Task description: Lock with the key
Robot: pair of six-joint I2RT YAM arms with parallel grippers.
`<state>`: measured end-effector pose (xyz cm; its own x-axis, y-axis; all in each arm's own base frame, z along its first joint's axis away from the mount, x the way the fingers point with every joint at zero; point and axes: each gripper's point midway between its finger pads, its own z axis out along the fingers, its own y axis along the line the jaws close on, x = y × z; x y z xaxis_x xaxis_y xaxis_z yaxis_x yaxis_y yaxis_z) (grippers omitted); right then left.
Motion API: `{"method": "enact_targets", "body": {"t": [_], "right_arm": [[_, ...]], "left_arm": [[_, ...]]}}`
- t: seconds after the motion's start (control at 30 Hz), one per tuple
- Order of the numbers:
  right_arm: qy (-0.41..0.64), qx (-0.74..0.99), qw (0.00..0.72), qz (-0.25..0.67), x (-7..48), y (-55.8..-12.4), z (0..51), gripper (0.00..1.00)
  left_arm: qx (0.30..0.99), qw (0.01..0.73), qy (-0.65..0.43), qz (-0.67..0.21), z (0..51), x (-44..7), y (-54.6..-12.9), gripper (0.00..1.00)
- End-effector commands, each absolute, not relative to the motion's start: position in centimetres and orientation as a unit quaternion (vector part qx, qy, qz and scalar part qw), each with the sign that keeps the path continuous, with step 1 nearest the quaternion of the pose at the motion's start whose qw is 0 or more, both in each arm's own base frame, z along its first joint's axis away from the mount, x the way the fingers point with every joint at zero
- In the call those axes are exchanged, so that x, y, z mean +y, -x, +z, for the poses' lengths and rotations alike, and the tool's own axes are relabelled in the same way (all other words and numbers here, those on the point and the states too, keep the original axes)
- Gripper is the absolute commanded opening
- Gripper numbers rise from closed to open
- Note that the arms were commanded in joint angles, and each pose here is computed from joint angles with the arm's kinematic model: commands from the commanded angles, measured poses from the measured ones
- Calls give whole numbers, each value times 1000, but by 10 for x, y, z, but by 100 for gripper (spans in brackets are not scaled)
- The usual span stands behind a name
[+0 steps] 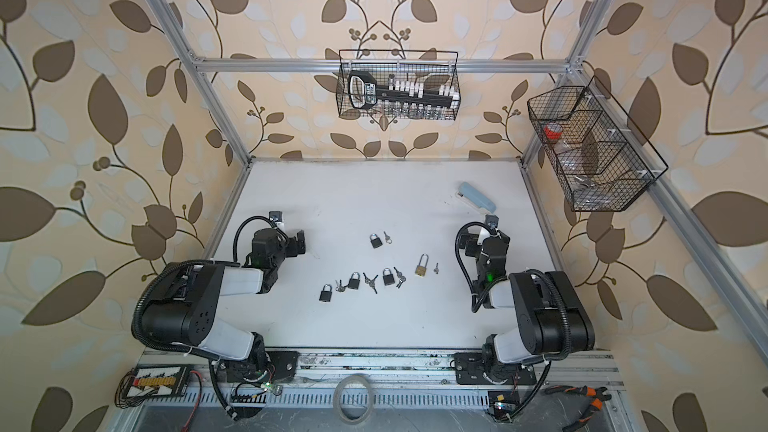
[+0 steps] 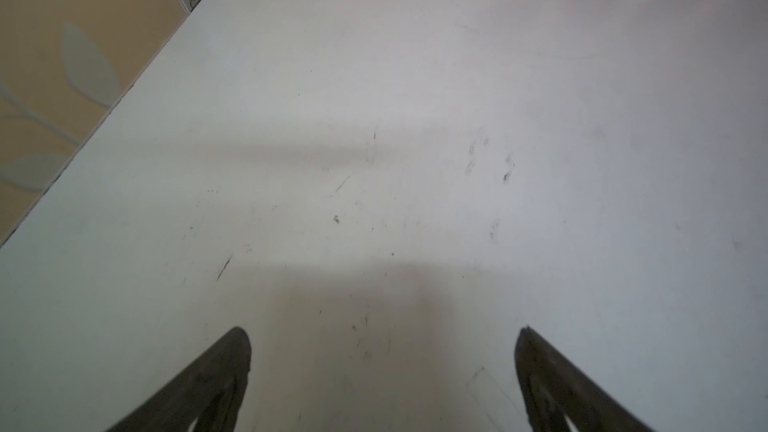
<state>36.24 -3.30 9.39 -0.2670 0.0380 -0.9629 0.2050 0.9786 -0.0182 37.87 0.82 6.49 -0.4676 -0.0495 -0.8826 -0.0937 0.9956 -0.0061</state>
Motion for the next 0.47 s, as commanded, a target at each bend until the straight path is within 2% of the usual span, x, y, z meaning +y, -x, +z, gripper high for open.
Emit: {"method": "enact_targets", "body": {"t": [0.0, 0.43], "right_arm": [[-81, 761, 641, -56, -31, -368, 117, 99], [-80, 761, 641, -54, -31, -368, 117, 99]], "left_arm": [[849, 527, 43, 0, 76, 2, -384, 99], [852, 522, 40, -3, 74, 1, -386, 99]]}}
